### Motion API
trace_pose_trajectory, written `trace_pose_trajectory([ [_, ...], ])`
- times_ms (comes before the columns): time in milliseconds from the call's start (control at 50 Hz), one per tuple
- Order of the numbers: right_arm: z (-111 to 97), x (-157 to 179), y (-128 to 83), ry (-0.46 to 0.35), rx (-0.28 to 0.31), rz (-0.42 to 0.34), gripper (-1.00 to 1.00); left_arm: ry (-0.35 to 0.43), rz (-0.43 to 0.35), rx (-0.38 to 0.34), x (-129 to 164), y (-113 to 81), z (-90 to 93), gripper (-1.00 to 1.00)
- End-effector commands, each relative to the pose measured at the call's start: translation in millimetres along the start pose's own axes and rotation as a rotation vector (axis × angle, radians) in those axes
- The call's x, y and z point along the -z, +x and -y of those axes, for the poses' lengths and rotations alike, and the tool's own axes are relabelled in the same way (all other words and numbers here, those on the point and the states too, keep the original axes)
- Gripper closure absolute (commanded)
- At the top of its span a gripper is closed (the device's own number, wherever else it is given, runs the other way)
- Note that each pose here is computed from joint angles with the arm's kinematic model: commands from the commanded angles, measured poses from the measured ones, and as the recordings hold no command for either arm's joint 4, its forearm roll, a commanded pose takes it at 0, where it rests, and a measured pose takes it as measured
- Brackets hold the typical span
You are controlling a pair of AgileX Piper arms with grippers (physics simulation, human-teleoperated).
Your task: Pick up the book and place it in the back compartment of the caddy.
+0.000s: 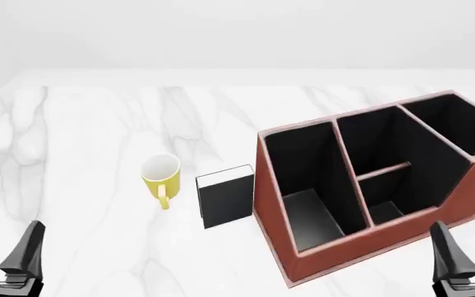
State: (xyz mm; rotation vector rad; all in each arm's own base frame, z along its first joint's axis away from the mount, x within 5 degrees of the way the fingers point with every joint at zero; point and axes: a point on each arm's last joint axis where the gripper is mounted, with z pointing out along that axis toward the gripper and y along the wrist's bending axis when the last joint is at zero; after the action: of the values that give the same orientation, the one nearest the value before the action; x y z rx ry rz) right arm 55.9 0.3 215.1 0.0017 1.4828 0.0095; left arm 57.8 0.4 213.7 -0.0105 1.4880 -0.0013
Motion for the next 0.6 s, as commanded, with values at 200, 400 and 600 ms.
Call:
trace_pose_trajectory([
  [200,0,-1,-4,0.007,-0.034,-0.001,-1.00,0.013,-0.027,0.022,-21,-30.5,1.3,-1.00],
  [400,0,-1,-1,-0.004,-0.033,-0.008,-1.00,0.210,-0.053,-0.131,-58,-114.0,23.1,-1.00],
  [600,0,-3,-1,-0.007,-0.031,-0.012,-1.00,0.330,-0.104,-0.283,-103,-172.1,48.3,-1.00],
])
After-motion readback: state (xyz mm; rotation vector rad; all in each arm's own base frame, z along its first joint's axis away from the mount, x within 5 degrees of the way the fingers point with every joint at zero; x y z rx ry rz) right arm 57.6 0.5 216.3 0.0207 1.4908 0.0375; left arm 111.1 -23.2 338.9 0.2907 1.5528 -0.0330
